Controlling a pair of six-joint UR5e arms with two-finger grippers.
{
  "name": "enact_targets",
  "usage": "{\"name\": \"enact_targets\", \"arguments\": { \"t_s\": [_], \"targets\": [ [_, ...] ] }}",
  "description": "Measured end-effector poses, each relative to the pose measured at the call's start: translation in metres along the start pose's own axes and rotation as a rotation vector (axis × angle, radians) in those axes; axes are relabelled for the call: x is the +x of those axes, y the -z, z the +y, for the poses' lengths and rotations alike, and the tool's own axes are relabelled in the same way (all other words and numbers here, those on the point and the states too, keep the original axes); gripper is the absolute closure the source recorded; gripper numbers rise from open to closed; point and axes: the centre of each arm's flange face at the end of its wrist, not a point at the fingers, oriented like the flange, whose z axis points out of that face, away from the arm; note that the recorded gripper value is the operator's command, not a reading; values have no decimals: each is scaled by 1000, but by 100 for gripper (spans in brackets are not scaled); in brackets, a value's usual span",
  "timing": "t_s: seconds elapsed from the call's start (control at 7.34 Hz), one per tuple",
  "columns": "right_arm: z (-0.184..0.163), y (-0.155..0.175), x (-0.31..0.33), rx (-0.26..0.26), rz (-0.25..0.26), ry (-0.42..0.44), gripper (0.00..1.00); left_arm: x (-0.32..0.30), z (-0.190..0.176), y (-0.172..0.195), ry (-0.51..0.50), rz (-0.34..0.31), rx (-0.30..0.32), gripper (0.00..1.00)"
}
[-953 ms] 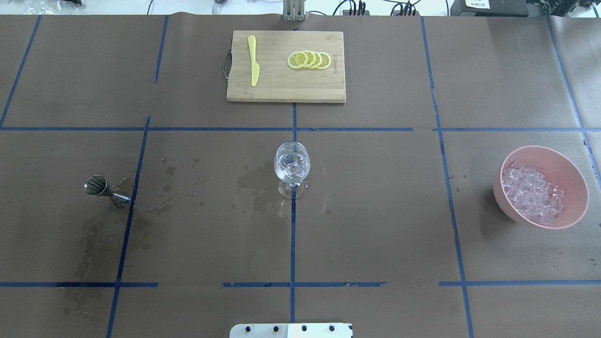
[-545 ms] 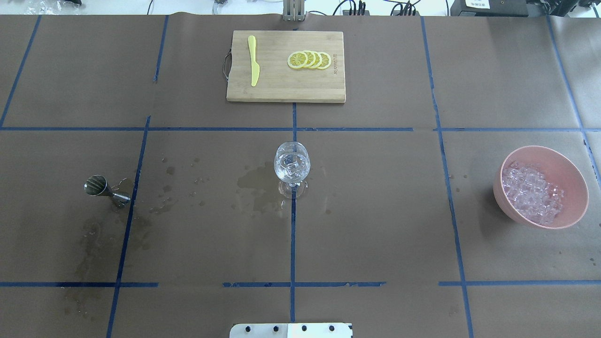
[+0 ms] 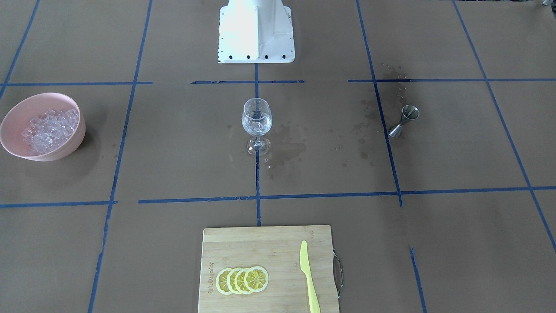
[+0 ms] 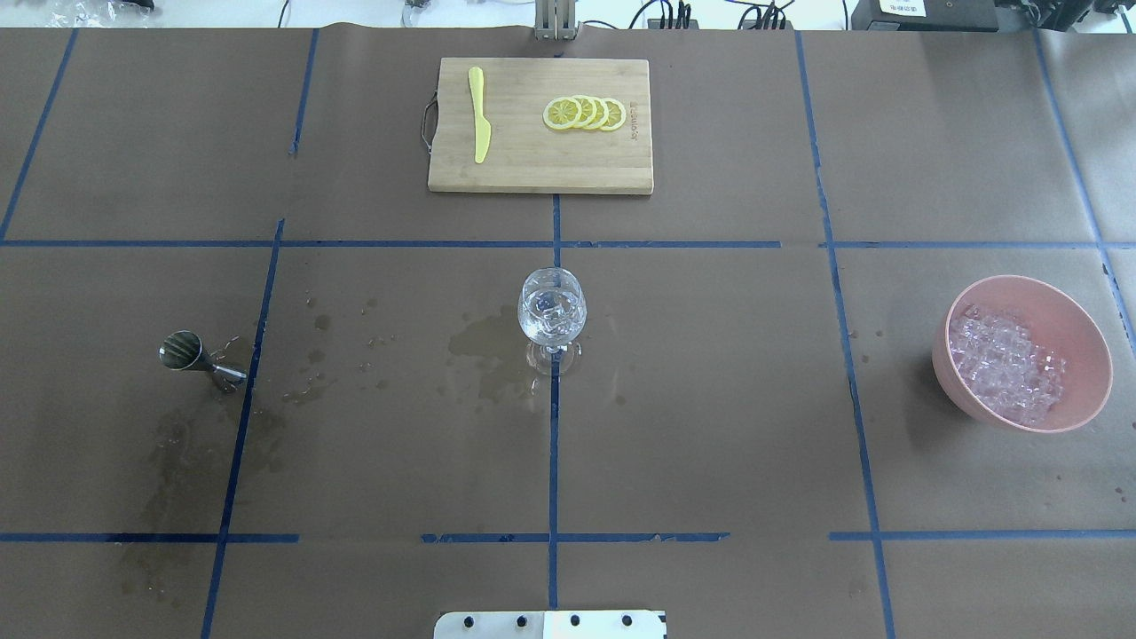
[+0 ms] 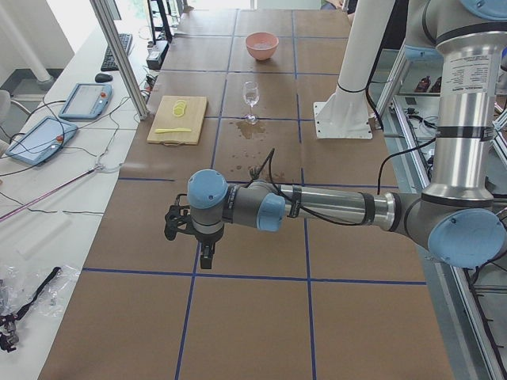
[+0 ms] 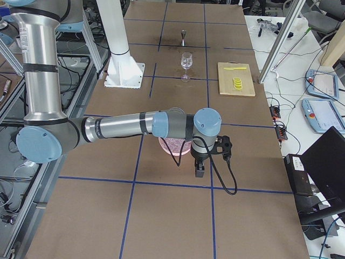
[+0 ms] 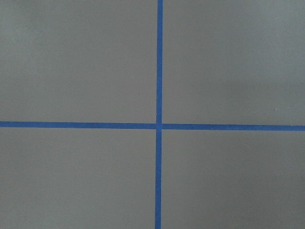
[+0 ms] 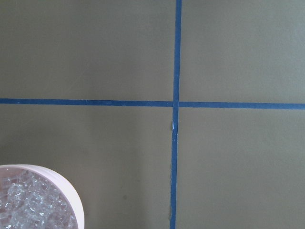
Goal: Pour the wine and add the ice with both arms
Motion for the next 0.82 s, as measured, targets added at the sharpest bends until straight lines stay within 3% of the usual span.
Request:
{"name": "enact_targets", "arguments": {
  "t_s": [0.27,0.82],
  "targets": [
    [19,-14,14,26,4,6,0,1,-1,1,-1,0,2,0],
    [35,-35,35,30,4,2,0,1,-2,1,1,0,2,0]
  ]
}}
